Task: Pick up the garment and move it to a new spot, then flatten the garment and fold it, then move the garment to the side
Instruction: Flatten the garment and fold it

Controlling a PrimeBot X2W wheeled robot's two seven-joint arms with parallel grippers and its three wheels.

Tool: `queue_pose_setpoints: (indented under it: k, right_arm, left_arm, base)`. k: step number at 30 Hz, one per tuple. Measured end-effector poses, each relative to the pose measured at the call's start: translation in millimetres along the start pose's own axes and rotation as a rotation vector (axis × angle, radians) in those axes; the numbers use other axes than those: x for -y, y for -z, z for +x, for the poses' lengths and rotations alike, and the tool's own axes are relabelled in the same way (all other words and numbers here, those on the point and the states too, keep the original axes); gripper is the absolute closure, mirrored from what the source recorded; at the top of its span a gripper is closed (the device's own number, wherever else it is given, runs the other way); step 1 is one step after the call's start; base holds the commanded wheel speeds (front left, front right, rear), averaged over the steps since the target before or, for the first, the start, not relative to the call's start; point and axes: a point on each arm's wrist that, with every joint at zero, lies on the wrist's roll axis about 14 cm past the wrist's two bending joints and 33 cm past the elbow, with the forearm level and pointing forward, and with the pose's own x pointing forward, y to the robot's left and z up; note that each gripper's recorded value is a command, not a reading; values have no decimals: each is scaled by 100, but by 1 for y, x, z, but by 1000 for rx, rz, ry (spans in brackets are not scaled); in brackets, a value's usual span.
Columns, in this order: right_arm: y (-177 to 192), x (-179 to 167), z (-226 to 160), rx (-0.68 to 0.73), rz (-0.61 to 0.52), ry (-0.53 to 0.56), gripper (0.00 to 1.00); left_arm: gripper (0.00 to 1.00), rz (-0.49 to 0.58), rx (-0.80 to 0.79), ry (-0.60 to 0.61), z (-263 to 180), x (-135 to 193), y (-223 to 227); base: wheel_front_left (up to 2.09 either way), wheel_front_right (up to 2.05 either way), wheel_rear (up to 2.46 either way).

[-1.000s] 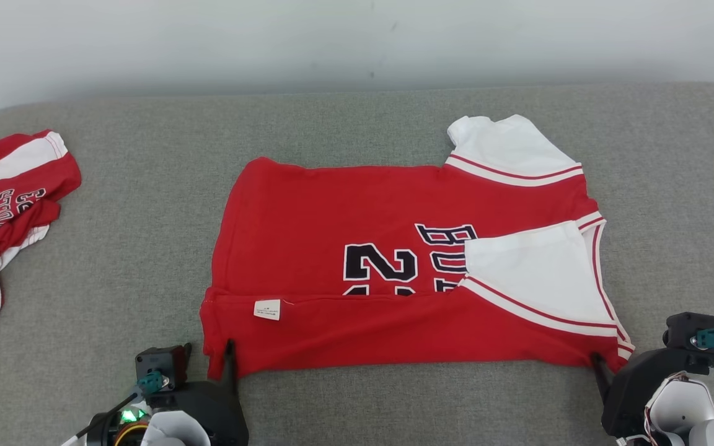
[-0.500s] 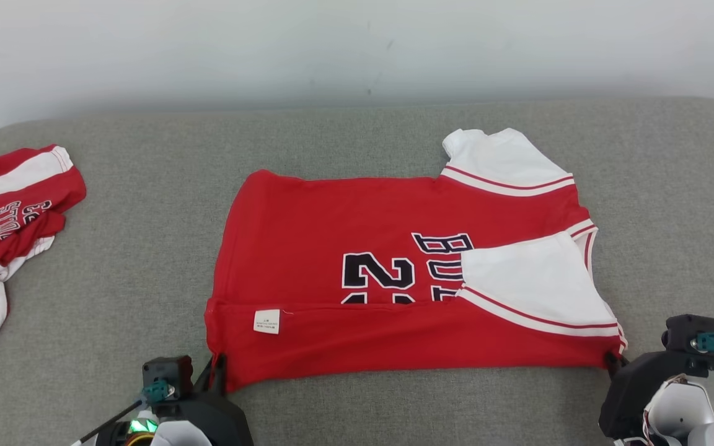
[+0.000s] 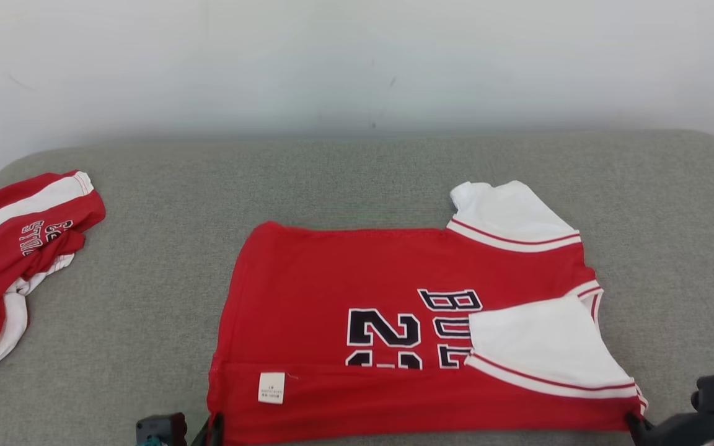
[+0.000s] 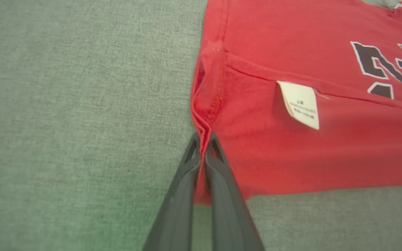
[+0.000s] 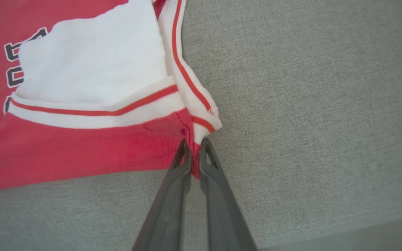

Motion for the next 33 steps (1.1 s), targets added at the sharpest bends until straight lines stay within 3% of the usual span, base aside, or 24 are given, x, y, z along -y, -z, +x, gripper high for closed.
queue_pose_setpoints:
  k: [5, 6, 7, 8, 16, 25, 33]
  right_arm:
    - [16, 9, -11, -35, 18, 14, 100]
    - [19, 9, -12, -41, 19, 15, 100]
    - [21, 10, -13, -44, 20, 17, 66]
    - [23, 11, -13, -45, 18, 19, 0]
    - [15, 14, -9, -8, 28, 29, 0]
    - [-74, -7, 2, 166, -58, 13, 0]
    - [-140, -38, 39, 190, -130, -54, 0]
  left_arm:
    - [99, -7, -17, -4, -11, -1, 9]
    - [71, -5, -22, -7, -12, -2, 11]
    - [20, -3, -27, -10, -13, -2, 12]
    - [0, -5, -29, -14, -14, -2, 13]
    - [0, -9, -28, -50, -18, -9, 9]
    - [0, 58, 107, -40, 11, -13, -69]
    - [0, 113, 139, 61, 61, 14, -133]
  base:
    - [0, 0, 0]
    - [0, 0, 0]
    - [0, 0, 0]
    - [0, 0, 0]
    - [0, 0, 0]
    - [0, 0, 0]
    - [0, 0, 0]
